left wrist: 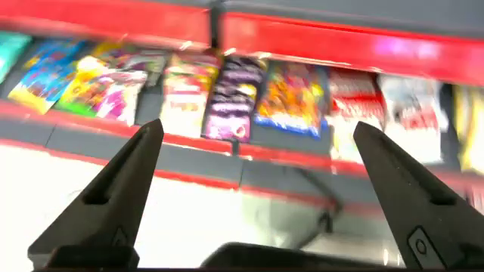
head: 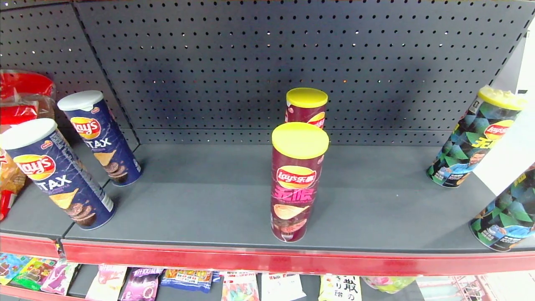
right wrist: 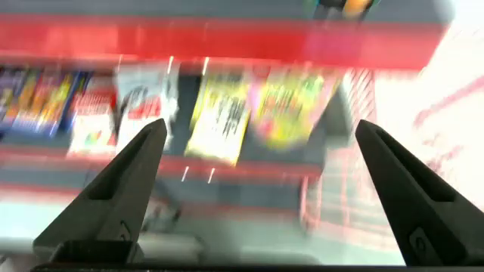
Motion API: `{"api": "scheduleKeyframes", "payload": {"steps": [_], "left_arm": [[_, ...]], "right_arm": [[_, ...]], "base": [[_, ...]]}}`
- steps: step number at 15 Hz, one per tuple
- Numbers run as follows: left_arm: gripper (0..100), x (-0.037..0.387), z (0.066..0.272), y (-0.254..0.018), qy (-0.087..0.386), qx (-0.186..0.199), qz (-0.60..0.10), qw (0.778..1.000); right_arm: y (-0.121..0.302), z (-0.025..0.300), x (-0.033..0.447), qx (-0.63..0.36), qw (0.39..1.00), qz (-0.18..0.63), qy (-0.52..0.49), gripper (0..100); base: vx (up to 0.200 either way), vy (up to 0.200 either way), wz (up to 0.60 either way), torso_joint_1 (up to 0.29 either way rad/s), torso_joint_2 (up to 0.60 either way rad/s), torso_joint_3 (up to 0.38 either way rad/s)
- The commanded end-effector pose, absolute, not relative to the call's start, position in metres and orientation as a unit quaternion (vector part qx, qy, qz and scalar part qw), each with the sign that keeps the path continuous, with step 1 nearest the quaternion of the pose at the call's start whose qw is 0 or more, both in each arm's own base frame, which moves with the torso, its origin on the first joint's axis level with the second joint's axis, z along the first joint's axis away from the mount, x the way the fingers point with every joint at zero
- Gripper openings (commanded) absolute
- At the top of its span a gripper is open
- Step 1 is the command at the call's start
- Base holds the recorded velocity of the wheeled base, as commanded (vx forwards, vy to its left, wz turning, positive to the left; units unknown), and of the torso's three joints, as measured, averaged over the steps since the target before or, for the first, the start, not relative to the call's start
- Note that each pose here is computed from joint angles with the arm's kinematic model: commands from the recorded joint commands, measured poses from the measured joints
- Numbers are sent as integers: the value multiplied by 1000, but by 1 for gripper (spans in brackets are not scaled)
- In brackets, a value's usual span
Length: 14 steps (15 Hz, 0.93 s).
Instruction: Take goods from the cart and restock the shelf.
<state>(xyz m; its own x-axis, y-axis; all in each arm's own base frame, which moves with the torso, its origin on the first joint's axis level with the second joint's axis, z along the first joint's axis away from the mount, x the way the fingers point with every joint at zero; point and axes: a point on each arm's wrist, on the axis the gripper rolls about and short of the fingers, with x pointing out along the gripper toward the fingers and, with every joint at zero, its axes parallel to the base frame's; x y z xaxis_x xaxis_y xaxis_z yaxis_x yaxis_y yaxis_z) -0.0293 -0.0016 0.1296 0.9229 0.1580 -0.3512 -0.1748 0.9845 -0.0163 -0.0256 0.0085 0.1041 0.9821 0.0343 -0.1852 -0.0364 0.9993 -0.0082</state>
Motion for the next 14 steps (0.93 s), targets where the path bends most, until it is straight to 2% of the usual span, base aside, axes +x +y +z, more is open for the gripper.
{"api": "scheduleKeyframes", "payload": {"steps": [1, 2, 3, 4, 5, 6, 9, 10, 12, 14], "left_arm": [[100, -26, 100, -4, 58, -27, 69, 996], [100, -26, 100, -4, 58, -27, 69, 996], [100, -15, 84, -4, 15, -5, 41, 999], [100, -15, 78, -3, 46, -5, 53, 998], [100, -16, 77, -2, 49, -7, 96, 994], [100, -16, 77, -1, 48, -7, 98, 994], [100, -16, 77, -2, 48, -6, 93, 994], [100, -15, 77, -3, 48, -8, 69, 996], [100, -16, 77, -3, 48, -7, 55, 997], [100, -15, 77, -3, 49, -8, 56, 997]], "right_arm": [[8, 88, -22, 6, 996, 21, 81, 100], [8, 88, -22, 6, 996, 21, 81, 100], [8, 86, -18, -14, 998, 33, 50, 100], [7, 86, -16, -8, 999, 20, 36, 100], [6, 85, -16, -11, 999, -5, 33, 100], [5, 85, -16, -17, 999, -25, 34, 100], [6, 85, -16, -16, 999, -1, 38, 100], [6, 86, -15, -26, 996, 68, 50, 100], [5, 85, -15, 0, 998, 34, 49, 100], [5, 84, -16, 4, 998, 44, 35, 100]], "base": [[0, 0, 0, 0, 0, 0], [0, 0, 0, 0, 0, 0], [0, 0, 0, 0, 0, 0], [0, 0, 0, 0, 0, 0], [0, 0, 0, 0, 0, 0], [0, 0, 0, 0, 0, 0], [0, 0, 0, 0, 0, 0], [0, 0, 0, 0, 0, 0], [0, 0, 0, 0, 0, 0], [0, 0, 0, 0, 0, 0]]}}
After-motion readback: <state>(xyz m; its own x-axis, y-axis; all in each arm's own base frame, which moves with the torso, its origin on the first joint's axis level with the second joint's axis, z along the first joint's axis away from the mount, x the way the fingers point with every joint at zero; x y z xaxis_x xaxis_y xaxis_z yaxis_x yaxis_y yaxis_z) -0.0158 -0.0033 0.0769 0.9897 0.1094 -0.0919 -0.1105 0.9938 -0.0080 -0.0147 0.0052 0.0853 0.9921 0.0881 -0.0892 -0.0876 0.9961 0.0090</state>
